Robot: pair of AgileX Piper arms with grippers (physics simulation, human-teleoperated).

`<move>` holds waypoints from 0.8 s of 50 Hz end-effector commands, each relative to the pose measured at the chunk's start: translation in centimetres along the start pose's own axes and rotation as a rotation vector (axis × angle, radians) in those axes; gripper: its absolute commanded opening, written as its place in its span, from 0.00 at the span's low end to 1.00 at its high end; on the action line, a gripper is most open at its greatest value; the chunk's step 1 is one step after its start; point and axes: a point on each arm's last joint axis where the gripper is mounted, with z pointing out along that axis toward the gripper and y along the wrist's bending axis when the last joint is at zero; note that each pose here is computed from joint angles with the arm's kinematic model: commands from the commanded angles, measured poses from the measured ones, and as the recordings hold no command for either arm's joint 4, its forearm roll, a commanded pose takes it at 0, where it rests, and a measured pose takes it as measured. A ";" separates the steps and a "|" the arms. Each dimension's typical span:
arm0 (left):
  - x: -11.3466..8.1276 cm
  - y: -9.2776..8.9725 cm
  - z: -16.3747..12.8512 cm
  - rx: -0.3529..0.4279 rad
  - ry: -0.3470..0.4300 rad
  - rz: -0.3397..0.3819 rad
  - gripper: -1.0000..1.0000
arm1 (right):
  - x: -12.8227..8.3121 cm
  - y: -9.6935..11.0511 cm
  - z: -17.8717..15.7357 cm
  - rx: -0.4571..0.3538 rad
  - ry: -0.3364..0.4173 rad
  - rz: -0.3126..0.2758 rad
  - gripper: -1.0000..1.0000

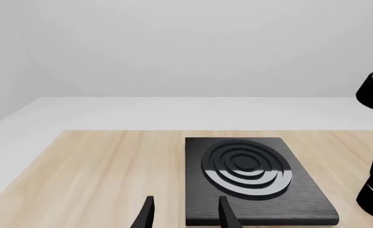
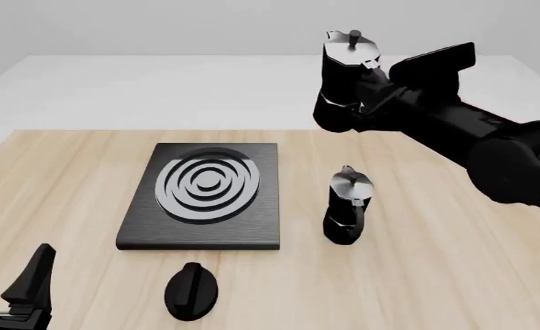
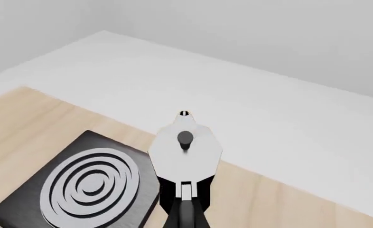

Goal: Put the right moka pot on the stove.

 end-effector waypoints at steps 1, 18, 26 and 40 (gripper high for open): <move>0.0 0.0 0.0 0.000 0.000 0.000 1.00 | -1.9 1.3 1.6 -0.042 -0.048 0.001 0.00; 0.0 0.0 0.0 0.000 0.000 0.000 1.00 | -2.0 3.8 4.3 -0.112 -0.036 -0.013 0.00; 0.0 0.0 0.0 0.000 0.000 0.000 1.00 | -2.1 5.0 5.2 -0.141 -0.028 -0.017 0.00; 0.0 0.0 0.0 0.000 0.000 0.000 1.00 | -1.6 7.0 7.2 -0.188 -0.007 -0.015 0.00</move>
